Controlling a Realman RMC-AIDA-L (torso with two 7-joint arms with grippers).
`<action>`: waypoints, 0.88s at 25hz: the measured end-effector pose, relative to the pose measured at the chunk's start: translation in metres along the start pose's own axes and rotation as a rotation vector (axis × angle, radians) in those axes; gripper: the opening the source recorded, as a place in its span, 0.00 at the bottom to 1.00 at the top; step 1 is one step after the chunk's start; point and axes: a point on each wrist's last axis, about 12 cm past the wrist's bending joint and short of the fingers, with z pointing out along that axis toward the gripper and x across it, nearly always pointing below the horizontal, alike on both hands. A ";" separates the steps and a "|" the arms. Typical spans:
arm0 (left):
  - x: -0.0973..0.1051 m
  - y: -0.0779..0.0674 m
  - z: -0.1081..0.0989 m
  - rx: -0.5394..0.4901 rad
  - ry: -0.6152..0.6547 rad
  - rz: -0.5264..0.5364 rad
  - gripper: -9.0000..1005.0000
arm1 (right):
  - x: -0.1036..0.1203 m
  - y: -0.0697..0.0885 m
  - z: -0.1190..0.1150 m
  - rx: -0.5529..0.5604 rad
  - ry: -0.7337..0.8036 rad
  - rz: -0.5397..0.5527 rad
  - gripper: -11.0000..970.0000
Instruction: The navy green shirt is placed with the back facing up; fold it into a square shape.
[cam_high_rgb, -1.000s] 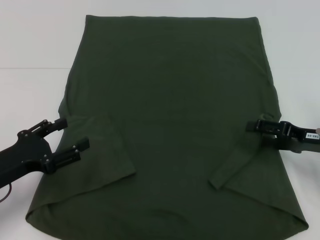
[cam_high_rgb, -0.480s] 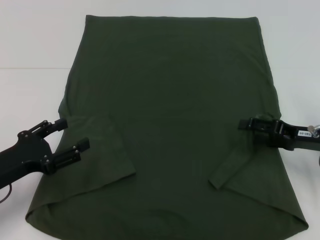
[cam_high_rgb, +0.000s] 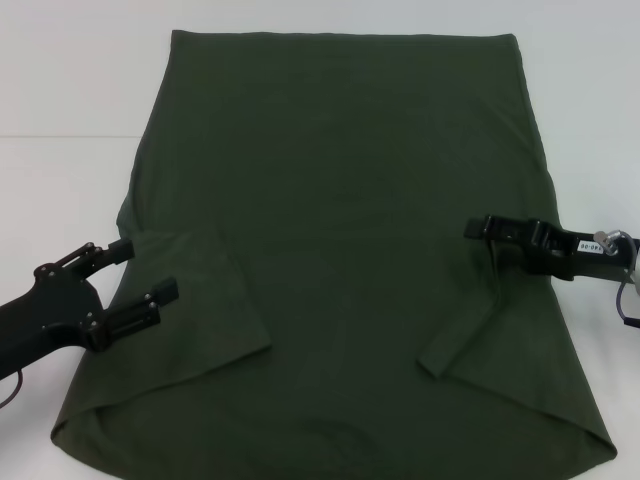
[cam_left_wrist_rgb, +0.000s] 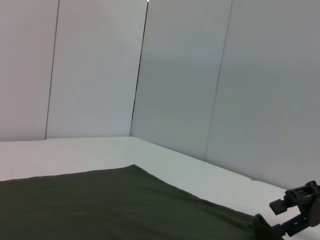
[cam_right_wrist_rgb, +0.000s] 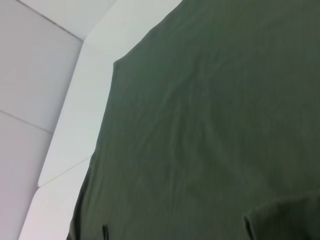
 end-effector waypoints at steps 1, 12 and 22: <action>0.000 0.000 0.000 0.000 0.000 0.000 0.85 | -0.001 0.000 0.001 0.004 -0.004 -0.001 0.95; 0.001 -0.001 -0.001 0.000 0.000 -0.003 0.85 | -0.015 0.000 -0.002 0.026 -0.057 -0.009 0.95; 0.001 -0.001 -0.002 0.002 -0.002 -0.007 0.85 | 0.000 -0.017 -0.027 0.007 0.002 0.063 0.95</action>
